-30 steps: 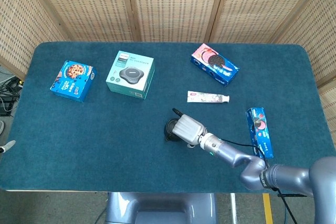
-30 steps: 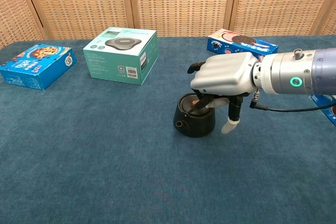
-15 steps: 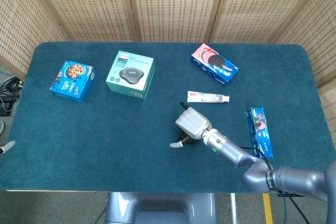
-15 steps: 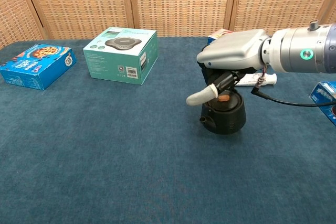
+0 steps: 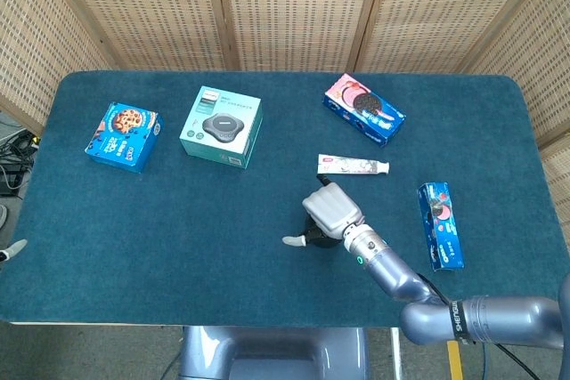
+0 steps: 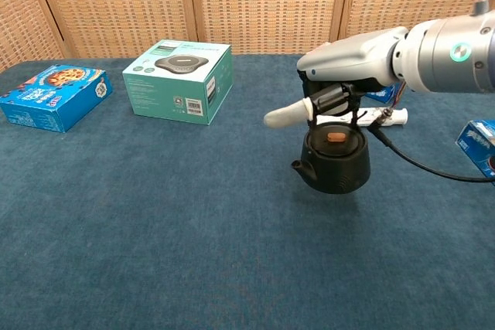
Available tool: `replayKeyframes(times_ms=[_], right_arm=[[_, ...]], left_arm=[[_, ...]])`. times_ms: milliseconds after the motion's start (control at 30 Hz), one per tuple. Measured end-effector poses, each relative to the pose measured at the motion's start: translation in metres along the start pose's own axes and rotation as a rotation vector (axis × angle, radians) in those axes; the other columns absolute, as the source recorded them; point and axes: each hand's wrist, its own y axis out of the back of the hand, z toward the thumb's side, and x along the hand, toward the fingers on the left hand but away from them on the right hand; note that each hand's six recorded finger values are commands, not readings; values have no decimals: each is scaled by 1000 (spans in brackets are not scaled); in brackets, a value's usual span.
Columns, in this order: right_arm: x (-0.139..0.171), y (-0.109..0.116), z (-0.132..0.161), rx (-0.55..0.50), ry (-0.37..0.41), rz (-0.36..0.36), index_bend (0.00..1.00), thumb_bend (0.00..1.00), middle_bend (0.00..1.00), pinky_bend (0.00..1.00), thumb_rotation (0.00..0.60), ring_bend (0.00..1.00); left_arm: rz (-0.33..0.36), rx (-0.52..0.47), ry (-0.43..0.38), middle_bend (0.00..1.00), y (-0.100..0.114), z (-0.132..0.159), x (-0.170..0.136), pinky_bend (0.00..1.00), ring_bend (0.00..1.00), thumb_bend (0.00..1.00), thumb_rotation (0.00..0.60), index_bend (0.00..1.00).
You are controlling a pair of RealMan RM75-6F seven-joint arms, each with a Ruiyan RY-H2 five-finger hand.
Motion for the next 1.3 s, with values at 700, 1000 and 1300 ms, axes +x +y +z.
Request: replayKeyframes(times_ms=[700,1000,1300], right_arm=[[3,12,8,-48,19,-77,1000,914,1000,413,600,992],[5,13,7,-44,-4,-101,1000,914,1000,652,600,991],[5,10,6,-48,-11,-83,1000,917,1000,884,600,997]], left_arm=[[3,2,-1,0,0,0,-1,0,0,0,600,0],[4,0,-4,0,1,0,-2,0,0,0,600,0],[4,0,-4,0,1,0,-2,0,0,0,600,0]])
